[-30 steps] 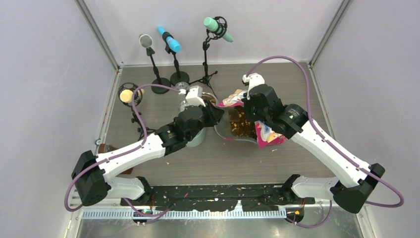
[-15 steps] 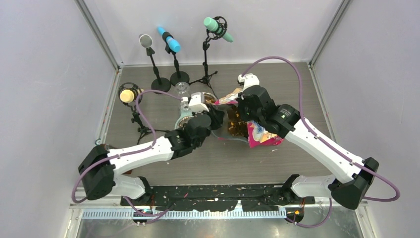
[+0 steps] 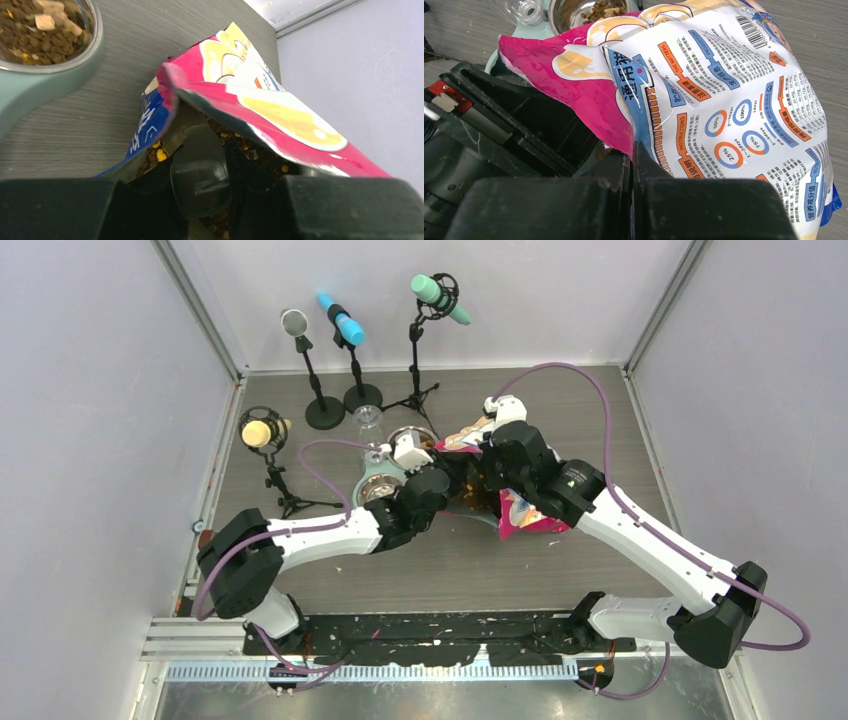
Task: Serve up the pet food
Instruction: Collect the pet food from the pet food bag.
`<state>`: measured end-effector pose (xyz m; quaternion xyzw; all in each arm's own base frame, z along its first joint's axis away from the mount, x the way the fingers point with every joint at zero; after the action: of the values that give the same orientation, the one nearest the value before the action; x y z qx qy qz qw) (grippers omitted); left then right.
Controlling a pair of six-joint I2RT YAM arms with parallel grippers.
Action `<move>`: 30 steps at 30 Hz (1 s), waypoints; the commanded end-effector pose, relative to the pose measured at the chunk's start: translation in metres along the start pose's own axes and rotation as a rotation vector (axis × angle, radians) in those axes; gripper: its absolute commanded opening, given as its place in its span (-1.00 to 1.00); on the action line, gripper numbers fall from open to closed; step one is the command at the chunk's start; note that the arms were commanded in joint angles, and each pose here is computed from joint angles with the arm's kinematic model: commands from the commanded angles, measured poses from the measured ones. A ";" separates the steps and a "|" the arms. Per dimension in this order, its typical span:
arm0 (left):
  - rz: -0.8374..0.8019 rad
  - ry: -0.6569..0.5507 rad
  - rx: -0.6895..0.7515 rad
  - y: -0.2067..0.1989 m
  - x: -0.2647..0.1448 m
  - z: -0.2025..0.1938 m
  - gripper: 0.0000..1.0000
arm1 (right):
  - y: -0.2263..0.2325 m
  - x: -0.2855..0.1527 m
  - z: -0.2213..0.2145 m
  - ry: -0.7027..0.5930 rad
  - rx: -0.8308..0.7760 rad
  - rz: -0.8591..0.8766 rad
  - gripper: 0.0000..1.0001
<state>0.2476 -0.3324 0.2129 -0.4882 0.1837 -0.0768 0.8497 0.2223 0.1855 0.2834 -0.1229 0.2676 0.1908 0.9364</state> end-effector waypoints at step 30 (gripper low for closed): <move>-0.262 0.183 -0.488 -0.008 -0.093 0.093 -1.00 | -0.046 -0.015 0.007 -0.015 0.062 -0.124 -0.90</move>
<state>0.2078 -0.2371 0.2777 -0.6856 0.1956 -0.1573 0.6834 0.2351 0.1593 0.2907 -0.1023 0.2634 0.1533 0.9469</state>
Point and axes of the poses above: each gripper's point midway between its finger pads, its own x axis out along the fingers, its own y axis along the line the jaws close on, z = x × y, the point moved 7 cm from there along -x, back along the fingers, and after that the axes turned 14 degrees about -x, right-handed, at the moved point
